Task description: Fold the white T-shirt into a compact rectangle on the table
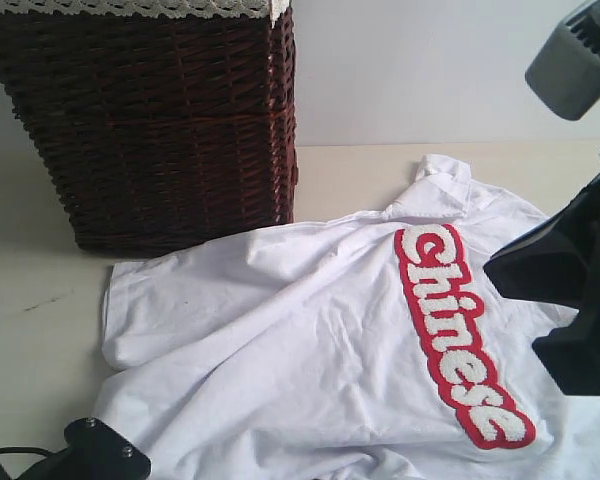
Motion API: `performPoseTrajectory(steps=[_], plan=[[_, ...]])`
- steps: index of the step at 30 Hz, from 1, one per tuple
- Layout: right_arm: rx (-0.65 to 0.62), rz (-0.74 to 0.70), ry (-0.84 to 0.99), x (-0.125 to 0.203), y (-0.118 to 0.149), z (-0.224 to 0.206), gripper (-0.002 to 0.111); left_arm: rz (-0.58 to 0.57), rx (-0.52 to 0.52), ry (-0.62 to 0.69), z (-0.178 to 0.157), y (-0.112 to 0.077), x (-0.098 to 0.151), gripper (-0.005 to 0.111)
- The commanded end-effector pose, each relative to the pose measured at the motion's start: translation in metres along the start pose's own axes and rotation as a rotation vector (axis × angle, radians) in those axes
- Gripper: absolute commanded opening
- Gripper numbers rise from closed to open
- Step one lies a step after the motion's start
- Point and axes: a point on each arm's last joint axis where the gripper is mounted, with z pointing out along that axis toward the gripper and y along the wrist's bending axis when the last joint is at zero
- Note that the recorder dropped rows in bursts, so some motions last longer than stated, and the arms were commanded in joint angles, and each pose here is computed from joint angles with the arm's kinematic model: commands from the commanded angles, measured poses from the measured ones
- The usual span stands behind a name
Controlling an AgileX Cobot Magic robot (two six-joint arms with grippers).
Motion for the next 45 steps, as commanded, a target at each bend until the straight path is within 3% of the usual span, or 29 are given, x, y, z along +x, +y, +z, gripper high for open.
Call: performPoseTrajectory(steps=[1, 5, 10, 13, 17, 23, 25, 28, 30, 34, 36, 41, 45], plan=[[0.002, -0.005, -0.003, 0.001, 0.0, 0.0, 0.0, 0.057, 0.045, -0.076, -0.019, -0.016, 0.011, 0.0], [0.002, -0.005, -0.003, 0.001, 0.0, 0.0, 0.0, 0.104, 0.073, -0.154, -0.037, -0.024, 0.021, 0.0], [0.011, -0.028, -0.004, 0.002, -0.001, 0.003, 0.0, 0.1, 0.092, -0.345, -0.059, -0.027, 0.022, 0.0], [0.03, -0.041, 0.008, 0.005, -0.002, 0.008, 0.0, 0.179, 0.153, -0.415, -0.074, -0.034, 0.031, 0.002], [0.043, -0.039, 0.019, 0.005, -0.004, 0.013, 0.0, 0.275, 0.233, -0.542, -0.093, -0.043, 0.042, 0.016], [0.043, -0.039, 0.013, 0.004, -0.004, 0.013, 0.0, 0.271, 0.172, -0.563, -0.097, -0.036, 0.047, 0.049], [0.051, -0.046, 0.014, 0.005, -0.004, 0.013, 0.0, 0.253, 0.127, -0.565, -0.096, -0.032, 0.045, 0.053], [0.122, -0.028, 0.0, 0.002, -0.011, 0.015, 0.0, 0.145, 0.029, -0.73, -0.105, -0.022, 0.032, 0.05], [0.255, 0.046, 0.003, 0.0, -0.023, 0.019, 0.0, 0.021, 0.019, -0.895, -0.114, -0.014, 0.019, 0.042], [0.488, 0.116, 0.09, -0.001, -0.043, 0.036, 0.0, -0.102, -0.015, -1.013, -0.119, 0.003, -0.001, 0.014], [0.505, 0.132, 0.14, -0.001, -0.05, 0.05, 0.0, -0.141, -0.065, -1.005, -0.114, 0.016, -0.012, 0.0], [0.438, 0.22, 0.226, 0.003, -0.079, 0.082, 0.0, -0.327, -0.165, -0.881, -0.085, 0.061, -0.036, 0.0], [0.382, 0.346, 0.251, 0.012, -0.112, 0.09, 0.0, -0.37, -0.21, -0.753, -0.059, 0.082, -0.053, 0.0]])
